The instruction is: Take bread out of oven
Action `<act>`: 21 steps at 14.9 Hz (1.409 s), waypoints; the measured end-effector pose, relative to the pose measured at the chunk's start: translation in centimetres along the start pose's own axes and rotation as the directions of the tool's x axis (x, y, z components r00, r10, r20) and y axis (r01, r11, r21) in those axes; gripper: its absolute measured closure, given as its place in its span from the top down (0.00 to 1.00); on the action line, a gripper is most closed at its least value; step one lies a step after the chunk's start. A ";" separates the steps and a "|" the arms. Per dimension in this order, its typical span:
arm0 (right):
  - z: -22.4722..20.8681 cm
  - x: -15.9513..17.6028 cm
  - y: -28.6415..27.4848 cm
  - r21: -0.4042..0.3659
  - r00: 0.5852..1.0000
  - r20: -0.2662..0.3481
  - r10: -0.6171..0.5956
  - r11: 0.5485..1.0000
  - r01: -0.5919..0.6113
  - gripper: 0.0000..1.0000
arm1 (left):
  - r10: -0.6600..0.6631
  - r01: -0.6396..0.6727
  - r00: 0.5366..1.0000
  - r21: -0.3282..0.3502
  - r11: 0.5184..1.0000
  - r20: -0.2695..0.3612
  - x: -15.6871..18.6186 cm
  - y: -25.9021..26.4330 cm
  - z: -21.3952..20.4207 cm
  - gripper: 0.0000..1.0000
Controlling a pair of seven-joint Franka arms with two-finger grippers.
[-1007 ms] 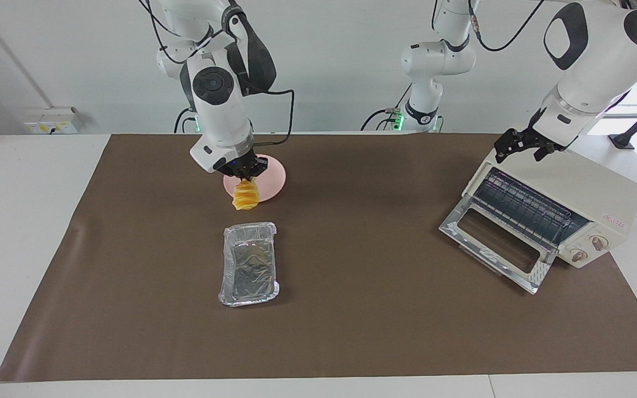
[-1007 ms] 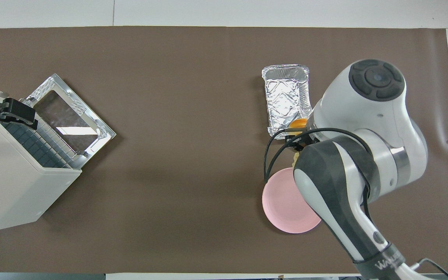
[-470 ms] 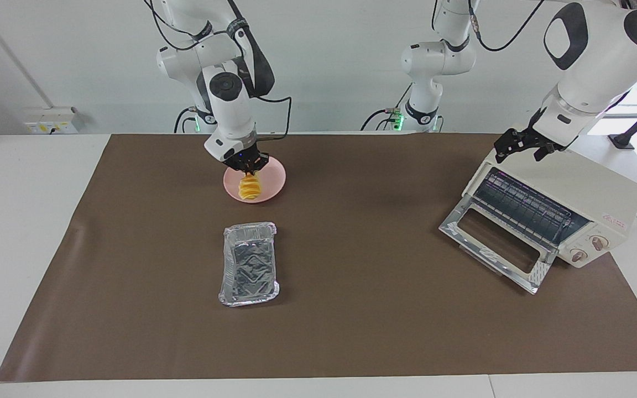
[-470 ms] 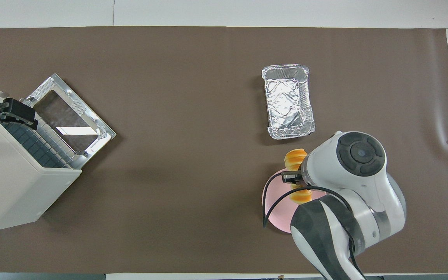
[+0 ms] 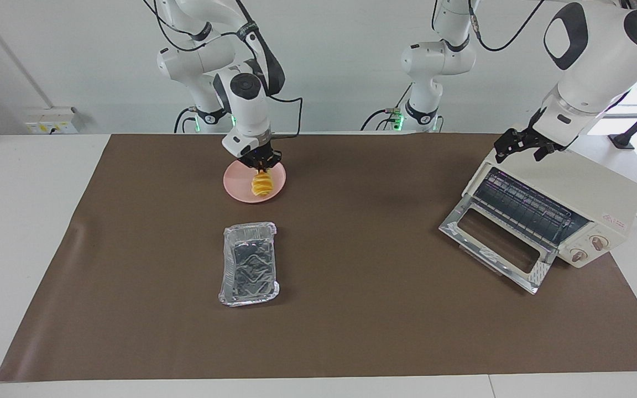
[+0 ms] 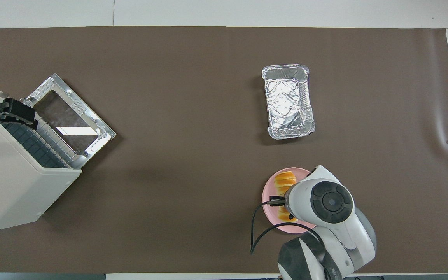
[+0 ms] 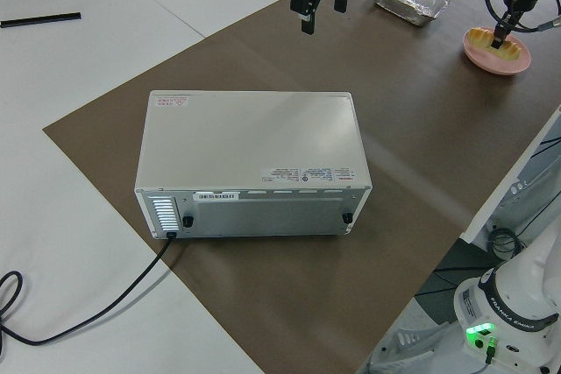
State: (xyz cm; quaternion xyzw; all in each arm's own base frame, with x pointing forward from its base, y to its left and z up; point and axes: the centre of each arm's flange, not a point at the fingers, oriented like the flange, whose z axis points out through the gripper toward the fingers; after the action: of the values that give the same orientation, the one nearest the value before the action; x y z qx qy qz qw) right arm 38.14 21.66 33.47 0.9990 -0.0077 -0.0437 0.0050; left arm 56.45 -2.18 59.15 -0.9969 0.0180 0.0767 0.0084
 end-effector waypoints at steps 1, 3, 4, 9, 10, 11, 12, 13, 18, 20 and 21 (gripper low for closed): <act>0.0 0.1 0.1 0.006 1.000 -0.010 0.003 1.000 -0.003 0.11 | 0.000 0.000 1.000 0.000 1.000 0.000 0.0 0.0 0.0 1.00; 0.0 0.3 0.2 0.016 1.000 -0.027 0.007 1.000 -0.007 0.11 | 0.000 0.000 1.000 0.000 1.000 0.000 0.0 0.0 0.0 1.00; -0.1 0.4 0.2 0.018 1.000 -0.030 0.008 1.000 -0.007 0.11 | 0.000 0.000 1.000 0.000 1.000 0.000 0.0 0.0 0.0 1.00; 0.0 0.4 0.2 0.019 0.999 -0.034 0.008 1.000 -0.008 0.48 | 0.000 0.000 1.000 0.000 1.000 0.000 0.0 0.0 0.0 1.00; 0.0 0.4 0.2 0.019 0.999 -0.033 0.008 1.000 -0.008 0.59 | 0.000 0.000 1.000 0.000 1.000 0.000 0.0 0.0 0.0 1.00; 0.0 0.4 0.2 0.019 0.999 -0.033 0.008 1.000 -0.008 0.66 | 0.000 0.000 1.000 0.000 1.000 0.000 0.0 0.0 0.0 1.00; 0.0 0.4 0.2 0.020 0.999 -0.034 0.008 1.000 -0.008 0.81 | 0.000 0.000 1.000 0.000 1.000 0.000 0.0 0.0 0.0 1.00; -0.2 0.5 0.1 0.021 0.999 -0.037 0.009 1.000 -0.008 0.91 | 0.000 0.000 1.000 0.000 1.000 0.000 0.0 0.0 0.0 1.00; -8.9 5.9 0.2 0.028 0.998 -0.018 0.059 0.998 -0.059 1.00 | 0.000 0.000 1.000 0.000 1.000 0.000 0.0 0.0 0.0 1.00; -13.5 8.8 1.9 0.057 0.993 -0.056 0.103 0.993 -0.100 1.00 | 0.000 0.000 1.000 0.000 1.000 0.000 0.0 0.0 0.0 1.00; -15.3 10.1 3.3 0.073 0.990 -0.086 0.111 0.992 -0.104 1.00 | 0.000 0.000 1.000 0.000 1.000 0.000 0.0 0.0 0.0 1.00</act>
State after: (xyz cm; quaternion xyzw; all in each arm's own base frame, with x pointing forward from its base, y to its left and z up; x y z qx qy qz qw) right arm 49.46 18.34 47.90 0.9977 -0.0628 0.0018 -0.0266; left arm 56.45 -2.17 59.15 -0.9969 0.0180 0.0767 0.0084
